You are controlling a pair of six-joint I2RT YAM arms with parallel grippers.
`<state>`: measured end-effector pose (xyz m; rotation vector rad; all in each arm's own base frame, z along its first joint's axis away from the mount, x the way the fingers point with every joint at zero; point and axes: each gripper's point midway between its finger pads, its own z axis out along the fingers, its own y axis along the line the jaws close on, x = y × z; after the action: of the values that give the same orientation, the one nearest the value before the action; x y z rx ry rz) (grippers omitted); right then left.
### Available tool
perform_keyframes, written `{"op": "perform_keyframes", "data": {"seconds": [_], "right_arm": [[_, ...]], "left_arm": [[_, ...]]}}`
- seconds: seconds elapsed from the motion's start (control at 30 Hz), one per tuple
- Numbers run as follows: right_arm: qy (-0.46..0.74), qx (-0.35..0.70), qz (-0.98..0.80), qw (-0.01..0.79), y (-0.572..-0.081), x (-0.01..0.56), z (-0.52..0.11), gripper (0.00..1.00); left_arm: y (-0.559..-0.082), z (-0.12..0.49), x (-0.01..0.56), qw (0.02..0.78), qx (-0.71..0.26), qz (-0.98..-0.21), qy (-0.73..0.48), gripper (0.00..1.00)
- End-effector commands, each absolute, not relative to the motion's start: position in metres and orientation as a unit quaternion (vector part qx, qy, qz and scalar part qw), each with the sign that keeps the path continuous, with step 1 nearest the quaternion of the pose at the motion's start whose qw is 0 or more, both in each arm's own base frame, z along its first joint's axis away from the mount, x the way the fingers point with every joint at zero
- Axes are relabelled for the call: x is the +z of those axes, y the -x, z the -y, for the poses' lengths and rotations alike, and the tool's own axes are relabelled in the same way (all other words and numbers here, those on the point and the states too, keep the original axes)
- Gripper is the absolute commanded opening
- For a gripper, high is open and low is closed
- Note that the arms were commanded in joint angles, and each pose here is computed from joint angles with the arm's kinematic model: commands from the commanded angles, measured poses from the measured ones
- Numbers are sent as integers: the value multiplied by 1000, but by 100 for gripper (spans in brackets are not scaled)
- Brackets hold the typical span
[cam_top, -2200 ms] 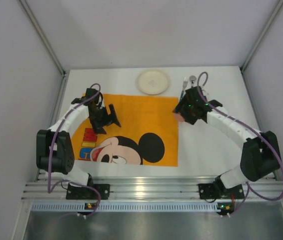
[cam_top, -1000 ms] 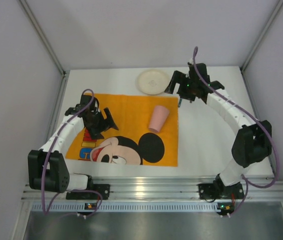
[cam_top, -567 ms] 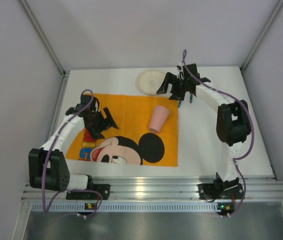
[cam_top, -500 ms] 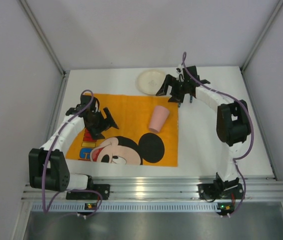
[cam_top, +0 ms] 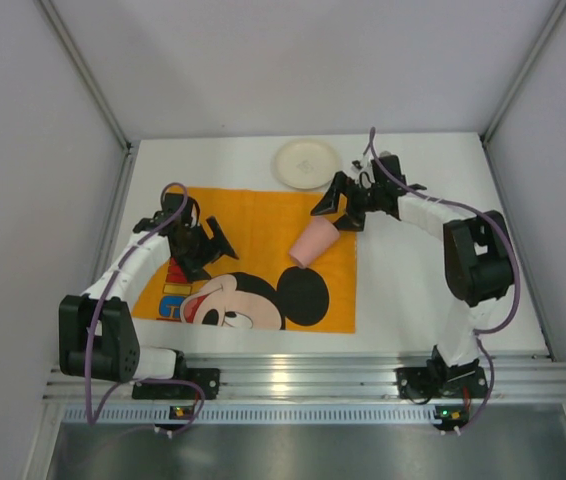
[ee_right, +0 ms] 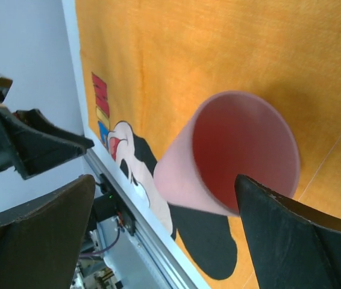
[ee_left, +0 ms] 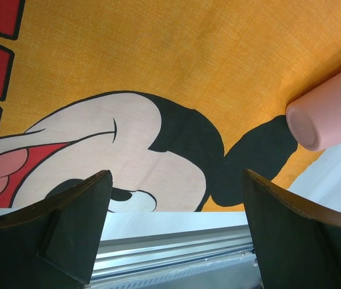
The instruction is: Set the dinner table for one person
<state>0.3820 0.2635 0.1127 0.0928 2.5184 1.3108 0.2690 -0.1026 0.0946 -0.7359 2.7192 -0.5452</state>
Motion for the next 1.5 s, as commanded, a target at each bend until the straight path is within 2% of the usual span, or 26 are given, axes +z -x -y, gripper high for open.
{"op": "perform_keyframes", "data": {"seconds": [0.0,0.13,0.3,0.6,0.67,0.7,0.77,0.8,0.87,0.9,0.97,1.0,1.03,1.07,1.1,1.13,1.17,1.2,1.23,1.27,1.3,1.47], "right_arm": [[15,499,-845,193,-371,163,-270,100],[21,508,-839,191,-351,173,-266,100],[8,519,-840,159,-324,147,-265,96],[-4,532,-832,156,-313,134,-275,89],[-4,533,-832,156,-311,135,-278,77],[-3,534,-831,158,-310,136,-278,66],[-6,530,-832,164,-312,137,-277,52],[-5,531,-831,169,-312,140,-276,36],[-2,526,-832,178,-317,143,-274,22],[2,523,-833,179,-322,150,-274,9],[30,511,-829,225,-348,176,-270,0],[17,486,-852,195,-347,168,-264,0],[39,454,-862,222,-359,171,-257,0],[60,438,-854,272,-384,212,-257,0],[49,396,-886,235,-381,199,-247,0],[65,338,-900,267,-397,204,-234,0],[78,318,-890,317,-417,250,-233,0],[70,276,-917,278,-415,233,-224,0],[68,225,-927,293,-426,235,-209,0],[73,213,-918,326,-438,266,-208,0],[68,181,-938,289,-436,245,-201,0],[70,76,-957,270,-436,216,-184,0]], "left_arm": [[-276,102,94,153,-190,-937,251,92],[-271,102,93,153,-192,-937,250,92],[-268,102,92,151,-191,-939,243,92],[-261,100,96,154,-190,-941,236,92],[-257,99,95,152,-188,-941,235,92],[-255,99,96,152,-188,-941,235,92],[-253,98,94,153,-185,-942,235,92],[-251,98,95,153,-185,-942,235,92],[-249,97,94,152,-184,-942,235,92],[-248,97,94,152,-184,-942,234,92],[-247,97,94,153,-185,-942,234,92],[-247,97,95,155,-185,-942,234,92],[-247,97,96,158,-185,-942,232,92],[-246,96,98,160,-184,-942,231,92],[-247,95,99,162,-183,-942,231,92],[-248,95,102,166,-184,-942,228,92],[-247,94,103,166,-182,-942,227,93],[-247,94,105,172,-181,-942,225,93],[-247,93,107,174,-182,-942,223,93],[-247,93,108,176,-181,-942,222,93],[-247,93,108,177,-181,-942,221,93],[-245,93,108,175,-180,-943,218,93]]}}
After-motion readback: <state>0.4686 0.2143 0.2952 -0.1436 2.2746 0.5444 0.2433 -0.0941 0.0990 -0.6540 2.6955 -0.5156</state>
